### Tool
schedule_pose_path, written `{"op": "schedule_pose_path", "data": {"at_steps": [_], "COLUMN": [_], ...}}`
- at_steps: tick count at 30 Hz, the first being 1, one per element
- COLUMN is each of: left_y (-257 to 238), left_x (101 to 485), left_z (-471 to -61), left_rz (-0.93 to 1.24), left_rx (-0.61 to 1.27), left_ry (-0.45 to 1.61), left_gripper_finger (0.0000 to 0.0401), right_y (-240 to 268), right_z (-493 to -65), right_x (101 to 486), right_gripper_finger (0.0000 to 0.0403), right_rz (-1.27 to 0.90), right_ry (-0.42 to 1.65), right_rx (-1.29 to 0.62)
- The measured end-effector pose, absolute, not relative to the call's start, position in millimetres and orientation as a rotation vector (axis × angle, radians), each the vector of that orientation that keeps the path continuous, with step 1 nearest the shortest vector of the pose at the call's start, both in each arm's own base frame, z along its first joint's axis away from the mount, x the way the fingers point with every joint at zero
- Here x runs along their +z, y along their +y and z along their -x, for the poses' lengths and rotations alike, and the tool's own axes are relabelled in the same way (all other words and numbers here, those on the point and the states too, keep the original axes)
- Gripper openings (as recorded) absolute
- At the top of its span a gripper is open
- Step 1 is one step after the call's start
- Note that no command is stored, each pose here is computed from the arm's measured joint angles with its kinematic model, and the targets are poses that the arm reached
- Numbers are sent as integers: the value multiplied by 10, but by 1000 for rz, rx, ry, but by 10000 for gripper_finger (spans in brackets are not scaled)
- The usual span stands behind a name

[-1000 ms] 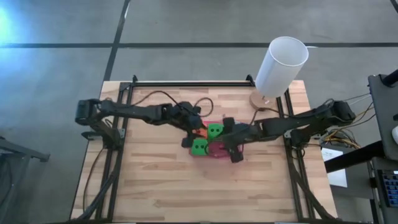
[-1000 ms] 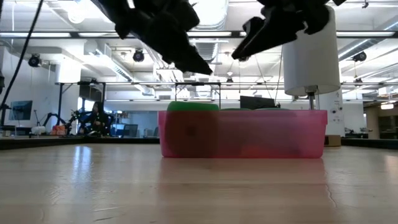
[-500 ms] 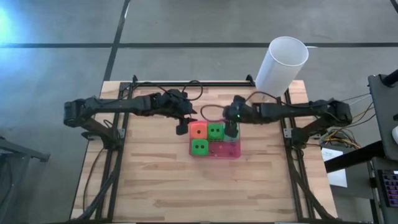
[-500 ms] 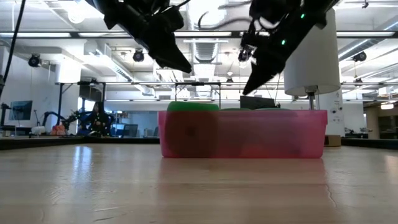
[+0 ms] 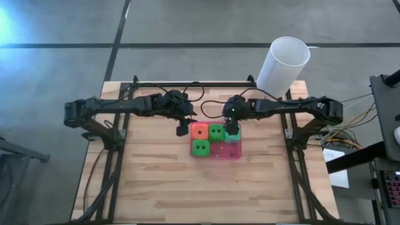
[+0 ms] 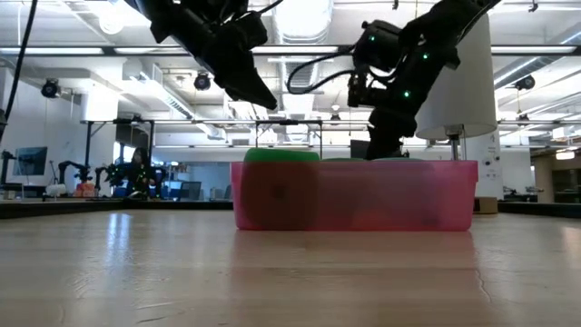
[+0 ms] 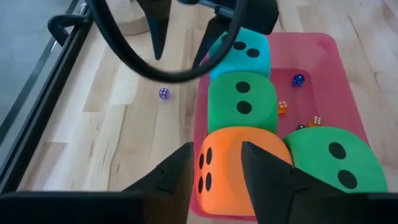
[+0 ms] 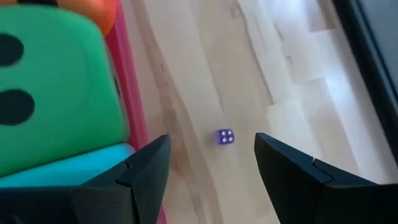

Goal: Pick & Place Dice
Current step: Adjust the pink bin

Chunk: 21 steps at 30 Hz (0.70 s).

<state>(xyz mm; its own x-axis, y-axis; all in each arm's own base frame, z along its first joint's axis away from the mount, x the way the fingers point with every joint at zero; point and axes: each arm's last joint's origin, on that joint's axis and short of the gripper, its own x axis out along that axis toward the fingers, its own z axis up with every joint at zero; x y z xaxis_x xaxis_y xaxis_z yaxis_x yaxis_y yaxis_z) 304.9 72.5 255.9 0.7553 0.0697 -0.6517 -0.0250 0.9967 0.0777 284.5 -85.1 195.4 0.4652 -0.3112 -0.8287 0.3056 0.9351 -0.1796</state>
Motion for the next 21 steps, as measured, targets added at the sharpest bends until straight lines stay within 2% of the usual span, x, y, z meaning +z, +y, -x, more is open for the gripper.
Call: {"op": "schedule_pose_path", "data": {"at_steps": [21], "left_y": [724], "left_x": [2557], "left_z": [-3048], "left_rz": [-67], "left_rx": [50], "left_ry": [715], "left_gripper_finger": [127], "right_y": [-635], "right_z": [-2908], "right_x": [1874], "right_gripper_finger": [231], "right_rz": [57], "right_ry": [1062], "right_rx": [-146]}}
